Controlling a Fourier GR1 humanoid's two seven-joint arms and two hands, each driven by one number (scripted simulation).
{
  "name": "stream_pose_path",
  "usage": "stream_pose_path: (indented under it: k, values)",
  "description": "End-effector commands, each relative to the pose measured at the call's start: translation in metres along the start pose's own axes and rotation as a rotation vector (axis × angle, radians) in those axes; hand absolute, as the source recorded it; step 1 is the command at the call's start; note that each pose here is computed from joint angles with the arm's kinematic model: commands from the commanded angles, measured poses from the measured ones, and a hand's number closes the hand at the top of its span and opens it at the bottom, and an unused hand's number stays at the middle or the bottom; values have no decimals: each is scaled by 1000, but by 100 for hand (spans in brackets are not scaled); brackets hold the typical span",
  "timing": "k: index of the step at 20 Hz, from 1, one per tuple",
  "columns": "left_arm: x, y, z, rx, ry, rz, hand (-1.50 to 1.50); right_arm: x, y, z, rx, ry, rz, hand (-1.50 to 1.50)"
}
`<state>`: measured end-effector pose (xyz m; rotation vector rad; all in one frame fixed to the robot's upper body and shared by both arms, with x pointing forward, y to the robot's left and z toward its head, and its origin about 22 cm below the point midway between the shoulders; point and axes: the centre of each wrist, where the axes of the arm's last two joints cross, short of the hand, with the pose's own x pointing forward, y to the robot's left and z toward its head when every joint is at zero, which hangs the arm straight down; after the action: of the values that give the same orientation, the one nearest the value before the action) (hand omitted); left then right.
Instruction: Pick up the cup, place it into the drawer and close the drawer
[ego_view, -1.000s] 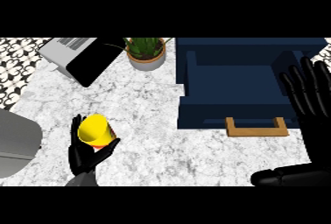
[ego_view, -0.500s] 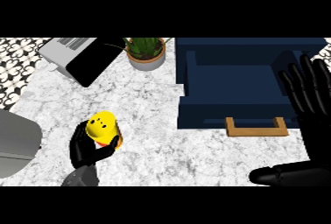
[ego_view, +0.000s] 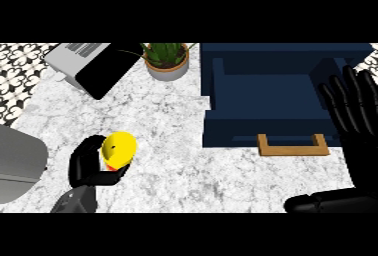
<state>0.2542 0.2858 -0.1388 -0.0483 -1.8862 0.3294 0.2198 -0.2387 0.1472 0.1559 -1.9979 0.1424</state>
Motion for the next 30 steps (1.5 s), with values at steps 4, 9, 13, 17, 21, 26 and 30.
stream_pose_path:
  k: [4,9,13,17,21,26,30]
  values:
    - [25,1,-34,-122,-155,97,150,1,12,5,-2,18,-5,-150]
    - [52,-54,-56,-243,-151,91,150,-5,-8,14,-14,-4,23,-150]
    - [84,-84,-62,-320,-133,128,150,-16,-7,2,-23,24,26,-150]
    - [116,-117,-94,-344,-159,150,150,10,-4,-1,-26,20,-8,-150]
    - [136,-148,-104,-331,-145,161,150,-7,-7,-7,-6,6,17,-150]
    - [178,-190,-125,-357,-181,144,150,-3,-10,11,-22,15,13,-150]
    - [192,-215,-136,-385,-195,85,150,4,-3,5,-19,22,10,-150]
